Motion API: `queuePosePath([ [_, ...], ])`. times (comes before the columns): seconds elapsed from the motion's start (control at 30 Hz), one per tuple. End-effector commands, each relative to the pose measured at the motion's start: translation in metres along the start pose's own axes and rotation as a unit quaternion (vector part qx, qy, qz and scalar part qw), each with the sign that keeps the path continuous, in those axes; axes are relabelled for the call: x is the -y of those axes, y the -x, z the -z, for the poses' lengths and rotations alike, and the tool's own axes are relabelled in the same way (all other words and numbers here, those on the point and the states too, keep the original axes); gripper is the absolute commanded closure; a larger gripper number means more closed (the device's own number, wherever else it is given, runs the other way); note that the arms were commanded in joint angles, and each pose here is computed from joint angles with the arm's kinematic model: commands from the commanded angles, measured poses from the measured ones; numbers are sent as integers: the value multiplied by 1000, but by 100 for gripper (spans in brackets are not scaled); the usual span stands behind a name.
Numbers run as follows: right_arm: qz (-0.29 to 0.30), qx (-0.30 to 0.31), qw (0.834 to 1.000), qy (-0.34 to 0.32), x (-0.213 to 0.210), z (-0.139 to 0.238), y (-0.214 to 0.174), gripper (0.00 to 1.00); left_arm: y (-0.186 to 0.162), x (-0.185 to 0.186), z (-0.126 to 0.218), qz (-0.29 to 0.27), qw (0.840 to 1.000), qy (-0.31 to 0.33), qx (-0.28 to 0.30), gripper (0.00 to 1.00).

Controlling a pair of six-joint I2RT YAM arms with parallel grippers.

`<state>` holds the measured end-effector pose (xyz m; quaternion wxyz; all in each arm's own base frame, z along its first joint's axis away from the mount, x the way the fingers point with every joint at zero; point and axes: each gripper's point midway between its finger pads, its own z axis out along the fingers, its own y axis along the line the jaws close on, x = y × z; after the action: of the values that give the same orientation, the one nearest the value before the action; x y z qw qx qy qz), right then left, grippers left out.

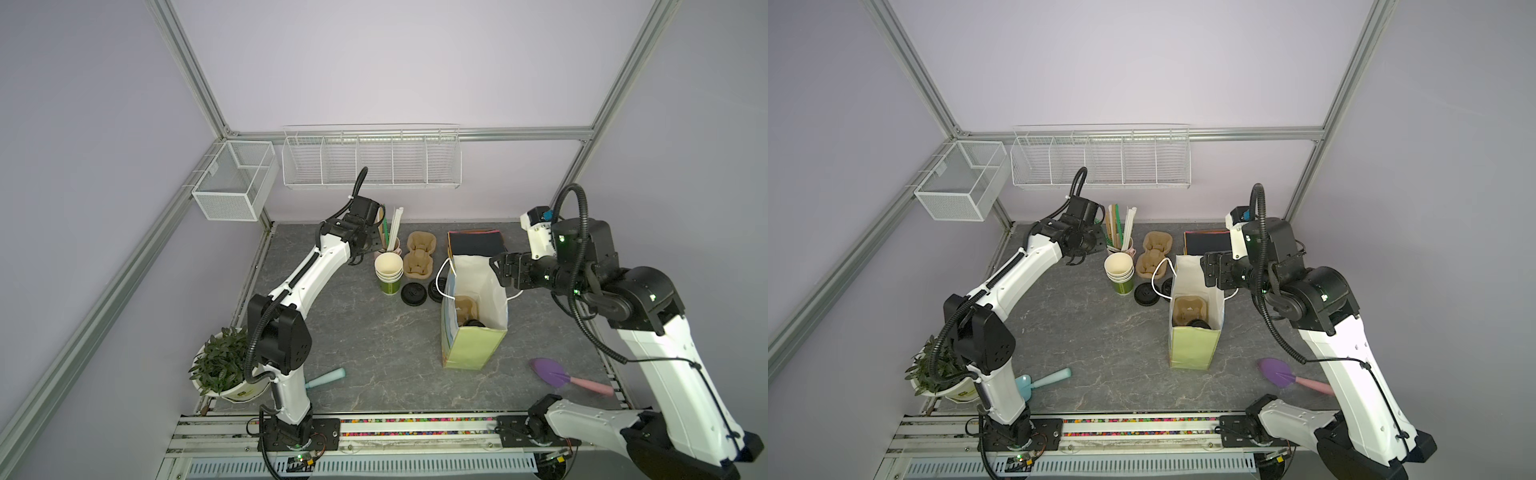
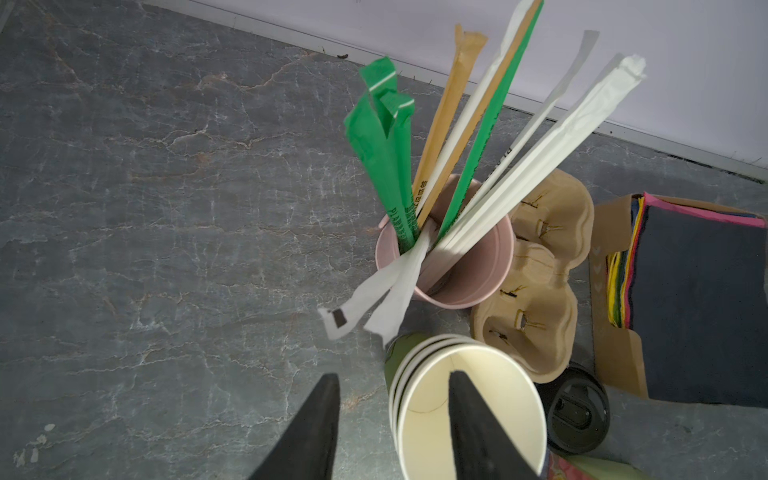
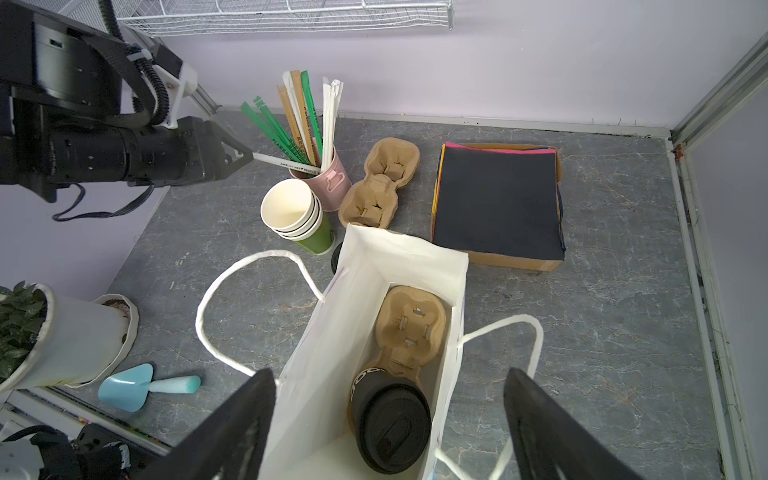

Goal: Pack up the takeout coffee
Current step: 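Raise the right gripper out of the bag while the left arm lifts, then grasp a white wrapped straw from the pink holder with the left gripper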

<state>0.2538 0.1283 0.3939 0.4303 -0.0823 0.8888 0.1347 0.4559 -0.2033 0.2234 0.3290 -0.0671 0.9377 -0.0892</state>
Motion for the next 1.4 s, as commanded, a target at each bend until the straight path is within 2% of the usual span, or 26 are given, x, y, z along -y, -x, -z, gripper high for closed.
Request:
queuePosePath([
  [0.0, 11, 8, 1000, 11, -3, -1, 2, 12, 6, -2, -4, 6, 1000, 11, -1, 59],
  [0.13, 14, 10, 1000, 9, -1, 1, 1, 12, 1, -6, -16, 3, 999, 30, -14, 65],
  [0.5, 16, 8, 1000, 13, -2, 0, -1, 12, 2, -11, -27, 1, 998, 55, -20, 69],
  [0.6, 15, 9, 1000, 13, -2, 0, -1, 12, 2, -11, -29, -2, 998, 59, -24, 79],
  [0.77, 17, 8, 1000, 13, -3, 0, -1, 12, 3, -10, -31, -2, 998, 60, -24, 87],
  [0.9, 17, 8, 1000, 13, -3, 0, -1, 12, 4, -10, -31, -3, 998, 61, -25, 100],
  [1.17, 16, 10, 1000, 12, -2, 0, 0, 12, 13, -6, -18, -1, 998, 54, -15, 100],
  [1.37, 15, 11, 1000, 7, 0, 0, 0, 12, 27, 0, 10, 2, 1000, 30, 5, 100],
])
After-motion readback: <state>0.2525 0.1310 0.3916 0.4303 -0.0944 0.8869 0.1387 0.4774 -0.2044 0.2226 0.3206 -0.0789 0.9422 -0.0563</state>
